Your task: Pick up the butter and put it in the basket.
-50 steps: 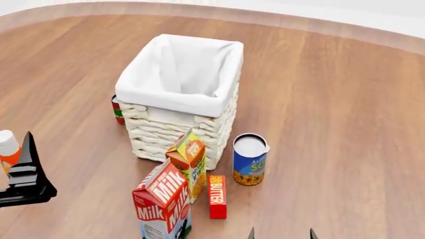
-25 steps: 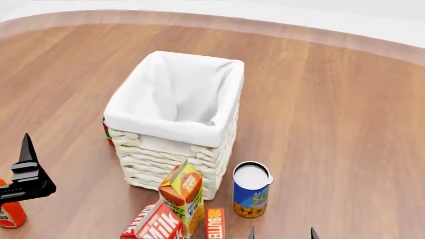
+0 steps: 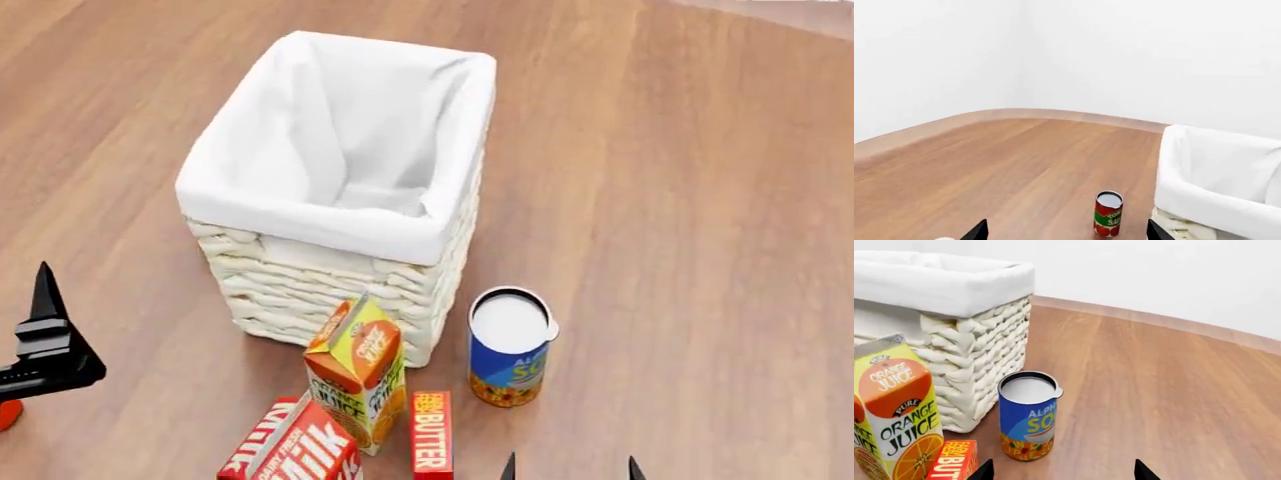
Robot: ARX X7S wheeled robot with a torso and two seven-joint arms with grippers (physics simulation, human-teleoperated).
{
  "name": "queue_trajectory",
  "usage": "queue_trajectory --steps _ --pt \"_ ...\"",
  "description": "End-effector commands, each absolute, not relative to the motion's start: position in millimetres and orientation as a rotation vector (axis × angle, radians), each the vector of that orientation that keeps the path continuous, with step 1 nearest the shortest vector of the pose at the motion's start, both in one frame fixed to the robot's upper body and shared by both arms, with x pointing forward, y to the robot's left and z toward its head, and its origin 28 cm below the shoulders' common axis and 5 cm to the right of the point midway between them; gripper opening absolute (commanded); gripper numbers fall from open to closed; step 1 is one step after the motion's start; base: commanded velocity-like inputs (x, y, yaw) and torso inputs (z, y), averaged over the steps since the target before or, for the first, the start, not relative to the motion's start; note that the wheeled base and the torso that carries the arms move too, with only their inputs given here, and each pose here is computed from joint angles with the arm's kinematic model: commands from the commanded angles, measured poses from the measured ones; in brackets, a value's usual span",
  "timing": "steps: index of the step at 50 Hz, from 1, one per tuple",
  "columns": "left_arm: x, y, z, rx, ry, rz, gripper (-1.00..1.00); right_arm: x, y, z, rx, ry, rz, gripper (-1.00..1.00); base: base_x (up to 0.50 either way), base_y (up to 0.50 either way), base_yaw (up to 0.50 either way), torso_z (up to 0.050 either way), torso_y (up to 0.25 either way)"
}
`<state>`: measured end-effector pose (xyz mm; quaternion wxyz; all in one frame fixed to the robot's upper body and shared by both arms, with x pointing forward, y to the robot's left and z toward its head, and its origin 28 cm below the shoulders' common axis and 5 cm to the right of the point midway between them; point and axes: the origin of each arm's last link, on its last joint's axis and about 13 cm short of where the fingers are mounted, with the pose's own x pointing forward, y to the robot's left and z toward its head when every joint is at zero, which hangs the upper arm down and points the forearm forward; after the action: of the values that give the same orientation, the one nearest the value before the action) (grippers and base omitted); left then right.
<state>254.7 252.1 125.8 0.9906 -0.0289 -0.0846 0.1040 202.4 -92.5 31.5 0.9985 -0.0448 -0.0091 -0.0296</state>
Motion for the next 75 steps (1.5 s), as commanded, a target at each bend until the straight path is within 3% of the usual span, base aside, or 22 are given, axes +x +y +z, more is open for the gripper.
queue_trajectory --steps 1,14,27,37,75 --pt "257.1 254.8 127.6 -0.060 -0.175 0.224 1.00 202.9 -92.2 31.2 -0.096 -0.016 -0.063 1.00 0.00 0.00 0.00 0.000 -0.250" --pt "258.9 256.2 127.9 -0.083 -0.165 0.235 1.00 203.5 -91.7 31.6 -0.097 -0.021 -0.065 1.00 0.00 0.00 0.00 0.000 -0.250" --pt "242.7 255.0 130.7 -0.101 -0.141 0.238 1.00 188.2 -78.4 14.5 -0.101 -0.103 0.082 1.00 0.00 0.00 0.00 0.000 0.000" --pt "231.8 257.6 134.4 -0.090 -0.156 0.267 1.00 189.3 -65.8 -0.5 -0.105 -0.063 0.152 1.00 0.00 0.00 0.00 0.000 0.000" --pt "228.9 257.7 135.2 -0.079 -0.153 0.259 1.00 226.7 -56.0 13.4 -0.127 -0.105 0.201 1.00 0.00 0.00 0.00 0.000 0.000"
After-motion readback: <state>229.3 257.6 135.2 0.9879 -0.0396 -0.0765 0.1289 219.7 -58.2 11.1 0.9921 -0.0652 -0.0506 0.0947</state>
